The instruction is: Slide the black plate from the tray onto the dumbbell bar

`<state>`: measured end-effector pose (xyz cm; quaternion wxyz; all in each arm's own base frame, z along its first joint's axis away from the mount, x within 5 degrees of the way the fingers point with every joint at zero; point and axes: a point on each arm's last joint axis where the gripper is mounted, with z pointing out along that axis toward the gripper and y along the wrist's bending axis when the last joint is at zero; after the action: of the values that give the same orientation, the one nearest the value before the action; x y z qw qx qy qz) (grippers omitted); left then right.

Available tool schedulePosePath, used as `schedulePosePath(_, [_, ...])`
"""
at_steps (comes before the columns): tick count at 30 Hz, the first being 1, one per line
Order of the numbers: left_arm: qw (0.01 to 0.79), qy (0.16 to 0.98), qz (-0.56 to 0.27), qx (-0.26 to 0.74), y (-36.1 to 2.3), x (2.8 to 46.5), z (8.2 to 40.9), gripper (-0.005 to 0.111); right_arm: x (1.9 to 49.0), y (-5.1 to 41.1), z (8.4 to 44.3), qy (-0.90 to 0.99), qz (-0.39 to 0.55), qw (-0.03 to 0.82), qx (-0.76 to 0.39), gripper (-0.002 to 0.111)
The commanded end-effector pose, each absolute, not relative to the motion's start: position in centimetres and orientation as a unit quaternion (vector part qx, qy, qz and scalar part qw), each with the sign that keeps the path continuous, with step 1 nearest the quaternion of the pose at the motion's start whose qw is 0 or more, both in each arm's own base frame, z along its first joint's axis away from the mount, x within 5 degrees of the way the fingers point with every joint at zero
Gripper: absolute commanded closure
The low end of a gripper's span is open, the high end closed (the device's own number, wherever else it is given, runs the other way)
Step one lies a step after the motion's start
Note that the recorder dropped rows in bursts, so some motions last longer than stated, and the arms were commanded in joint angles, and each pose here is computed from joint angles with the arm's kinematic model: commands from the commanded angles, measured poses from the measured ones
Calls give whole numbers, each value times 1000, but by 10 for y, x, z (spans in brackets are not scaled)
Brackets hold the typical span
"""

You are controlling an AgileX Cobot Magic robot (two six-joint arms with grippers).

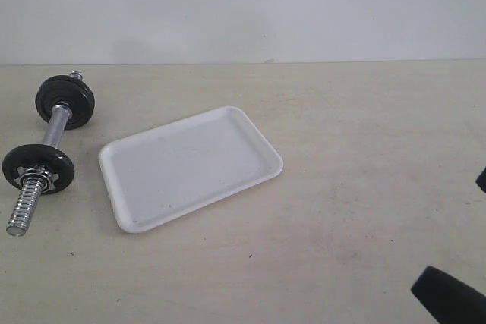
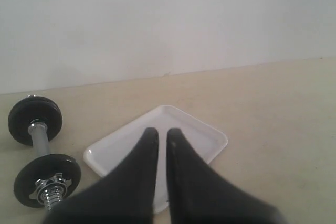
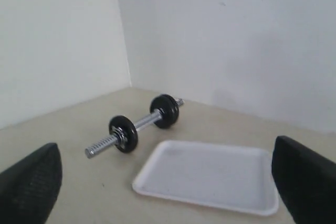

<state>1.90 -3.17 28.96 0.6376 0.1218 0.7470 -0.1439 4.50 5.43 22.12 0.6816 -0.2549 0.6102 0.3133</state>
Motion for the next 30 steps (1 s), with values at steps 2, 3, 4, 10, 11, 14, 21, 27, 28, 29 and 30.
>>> schedulePosePath(2, [641, 743, -154, 115, -32, 19, 289, 102, 38, 58, 229, 556, 321, 710, -290, 3])
schedulePosePath(3, [640, 743, -160, 113, -33, 18, 289, 102, 38, 57, 229, 556, 321, 710, -290, 3])
schedulePosePath(4, [637, 743, -171, 112, -34, 18, 290, 102, 39, 57, 228, 561, 317, 708, -289, 3])
schedulePosePath(10, [635, 742, -186, 110, -36, 17, 290, 102, 40, 57, 228, 569, 324, 702, -278, 67])
schedulePosePath(11, [635, 742, -186, 110, -36, 17, 290, 102, 39, 57, 229, 567, 333, 702, -271, 94])
schedulePosePath(14, [635, 742, -186, 110, -36, 17, 290, 102, 39, 56, 230, 566, 347, 702, -259, 101])
schedulePosePath(21, [635, 742, -186, 110, -36, 17, 290, 102, 50, 49, 215, 634, 243, 684, -268, 96])
schedulePosePath(27, [635, 742, -186, 110, -36, 17, 290, 102, 59, 37, 196, 714, 151, 634, -255, 96])
schedulePosePath(28, [635, 742, -186, 110, -36, 17, 290, 102, 59, 36, 196, 717, 148, 632, -254, 96])
schedulePosePath(29, [635, 742, -186, 110, -36, 17, 290, 102, 59, 36, 196, 717, 148, 632, -254, 96])
schedulePosePath(30, [635, 742, -186, 110, -36, 17, 290, 102, 59, 36, 196, 717, 148, 632, -254, 96])
